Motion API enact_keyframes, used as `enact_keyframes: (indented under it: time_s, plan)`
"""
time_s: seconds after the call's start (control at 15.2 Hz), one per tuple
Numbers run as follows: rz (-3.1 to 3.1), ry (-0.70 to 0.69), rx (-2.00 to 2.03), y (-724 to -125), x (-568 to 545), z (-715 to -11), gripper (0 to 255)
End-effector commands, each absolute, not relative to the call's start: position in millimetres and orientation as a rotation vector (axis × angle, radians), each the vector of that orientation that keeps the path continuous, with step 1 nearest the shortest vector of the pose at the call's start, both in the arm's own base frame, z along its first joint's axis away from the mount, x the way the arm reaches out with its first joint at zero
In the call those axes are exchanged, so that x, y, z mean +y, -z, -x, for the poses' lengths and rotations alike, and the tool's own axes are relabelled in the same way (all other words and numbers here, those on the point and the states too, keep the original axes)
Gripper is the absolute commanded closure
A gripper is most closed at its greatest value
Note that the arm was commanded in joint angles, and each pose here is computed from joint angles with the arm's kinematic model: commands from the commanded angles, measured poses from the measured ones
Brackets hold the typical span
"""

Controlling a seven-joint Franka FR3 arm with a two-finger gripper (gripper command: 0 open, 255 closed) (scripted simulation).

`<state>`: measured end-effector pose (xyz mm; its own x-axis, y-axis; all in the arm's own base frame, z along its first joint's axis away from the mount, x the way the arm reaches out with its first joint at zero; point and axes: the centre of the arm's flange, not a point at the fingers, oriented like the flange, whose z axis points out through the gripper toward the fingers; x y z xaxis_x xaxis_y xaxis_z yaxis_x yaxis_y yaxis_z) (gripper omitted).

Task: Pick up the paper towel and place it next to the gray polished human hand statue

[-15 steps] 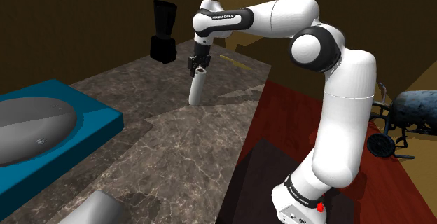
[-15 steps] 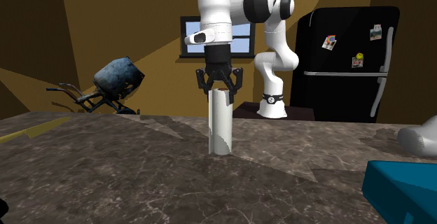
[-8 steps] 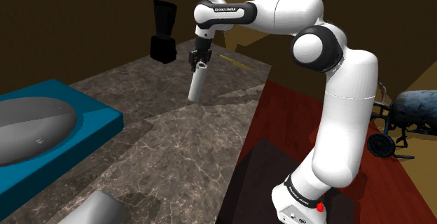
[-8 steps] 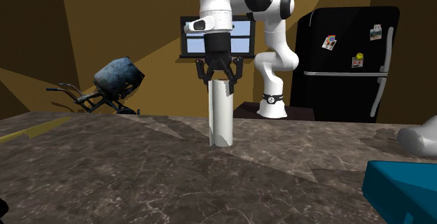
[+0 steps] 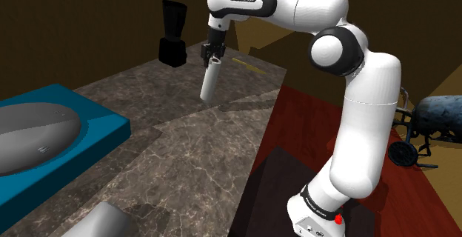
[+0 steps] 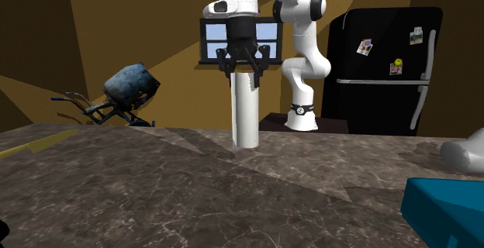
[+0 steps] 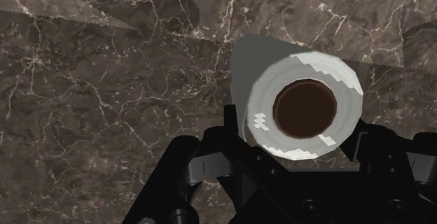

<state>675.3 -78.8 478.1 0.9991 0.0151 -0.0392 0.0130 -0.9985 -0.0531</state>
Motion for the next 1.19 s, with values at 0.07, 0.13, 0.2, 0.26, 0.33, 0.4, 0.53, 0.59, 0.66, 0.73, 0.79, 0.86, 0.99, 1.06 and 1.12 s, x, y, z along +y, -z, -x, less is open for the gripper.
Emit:
enact_keyframes:
  time_s: [0.07, 0.13, 0.2, 0.26, 0.33, 0.4, 0.53, 0.59, 0.66, 0.73, 0.79, 0.86, 0.99, 1.06, 1.12]
  plan:
    - [3.088, -0.062, -0.021, -493.5, -78.5, -674.8, 255]
    - [3.088, -0.062, -0.021, -498.7, -78.5, -674.8, 255]
    - [3.088, -0.062, -0.021, -504.0, -78.5, -674.8, 255]
    - [3.088, -0.062, -0.021, -509.3, -78.5, -674.8, 255]
    - [3.088, -0.062, -0.021, -514.6, -78.5, -674.8, 255]
    - [3.088, -0.062, -0.021, -519.9, -78.5, -674.8, 255]
    - [3.088, -0.062, -0.021, -530.4, -78.5, -674.8, 255]
    - [3.088, -0.062, -0.021, -535.7, -78.5, -674.8, 255]
    - [3.088, -0.062, -0.021, -541.0, -78.5, -674.8, 255]
    - [3.088, -0.062, -0.021, -546.2, -78.5, -674.8, 255]
    - [3.088, -0.062, -0.021, -551.5, -78.5, -674.8, 255]
    - [3.088, -0.062, -0.021, -556.8, -78.5, -674.8, 255]
    - [3.088, -0.062, -0.021, -567.4, -78.5, -674.8, 255]
    - [3.088, -0.062, -0.021, -572.6, -78.5, -674.8, 255]
    - [3.088, -0.062, -0.021, -577.9, -78.5, -674.8, 255]
